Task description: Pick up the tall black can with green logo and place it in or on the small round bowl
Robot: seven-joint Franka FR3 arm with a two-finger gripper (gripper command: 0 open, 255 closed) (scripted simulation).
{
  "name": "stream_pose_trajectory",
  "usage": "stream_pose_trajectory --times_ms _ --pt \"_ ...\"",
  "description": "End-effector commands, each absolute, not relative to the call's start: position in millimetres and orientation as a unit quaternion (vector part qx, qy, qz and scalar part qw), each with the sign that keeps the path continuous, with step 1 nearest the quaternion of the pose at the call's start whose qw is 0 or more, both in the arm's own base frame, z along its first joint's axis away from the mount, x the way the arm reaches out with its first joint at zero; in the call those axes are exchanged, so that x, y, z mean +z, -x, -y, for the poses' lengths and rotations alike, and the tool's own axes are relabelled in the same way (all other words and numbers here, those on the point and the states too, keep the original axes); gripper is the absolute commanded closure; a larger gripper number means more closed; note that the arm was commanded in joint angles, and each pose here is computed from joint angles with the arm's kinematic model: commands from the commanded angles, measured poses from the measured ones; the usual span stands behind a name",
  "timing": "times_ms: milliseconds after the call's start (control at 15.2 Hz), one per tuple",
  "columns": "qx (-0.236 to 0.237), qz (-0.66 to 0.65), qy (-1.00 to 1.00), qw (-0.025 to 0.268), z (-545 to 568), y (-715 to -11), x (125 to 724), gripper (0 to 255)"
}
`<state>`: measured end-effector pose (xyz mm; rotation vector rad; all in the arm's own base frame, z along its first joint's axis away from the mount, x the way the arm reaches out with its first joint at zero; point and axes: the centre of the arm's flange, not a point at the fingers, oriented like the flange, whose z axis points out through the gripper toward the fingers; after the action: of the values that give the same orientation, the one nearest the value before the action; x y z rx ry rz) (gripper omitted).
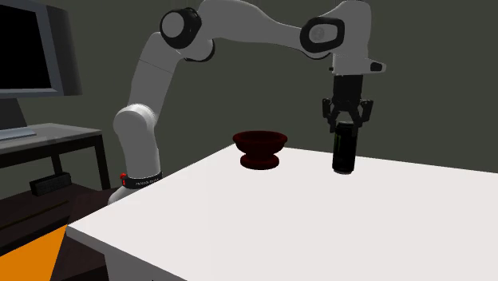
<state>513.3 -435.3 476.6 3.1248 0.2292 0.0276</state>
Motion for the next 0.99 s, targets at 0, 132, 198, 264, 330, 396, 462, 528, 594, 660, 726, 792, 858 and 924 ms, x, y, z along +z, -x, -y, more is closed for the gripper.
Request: stream_pose_trajectory --times_ms 0,132,198,264,330,396,462,528,594,660,726,792,858,924 --pt "0.009 -0.073 -0.997 0.004 435.3 -513.4 476.2 255" --pt "0.009 -0.073 -0.997 0.004 435.2 -513.3 481.6 255" --pt "0.009 -0.073 -0.997 0.004 435.2 -513.3 486.8 255" --pt "0.009 -0.073 -0.997 0.004 435.3 -513.4 492.1 255" --pt "0.009 -0.073 -0.997 0.004 435.3 -513.4 497.4 255" --pt "0.009 -0.073 -0.997 0.004 435.3 -513.4 502.7 255" --pt "0.009 -0.073 -0.997 0.004 435.3 -513.4 508.0 255" --pt "0.009 -0.073 -0.997 0.004 435.3 -513.4 513.2 255" --pt "0.009 -0.073 -0.997 0.004 435.3 -513.4 518.5 255" --pt "0.009 -0.073 -0.997 0.004 435.3 -513.4 523.8 255" --pt "0.009 -0.073 -0.997 0.004 435.3 -513.4 529.1 255" --pt "0.009 -0.073 -0.997 0.004 435.3 -513.4 534.4 255" --pt "0.009 -0.073 -0.997 0.004 435.3 -513.4 539.6 255" --pt "0.009 -0.073 -0.997 0.004 435.3 -513.4 544.9 255"
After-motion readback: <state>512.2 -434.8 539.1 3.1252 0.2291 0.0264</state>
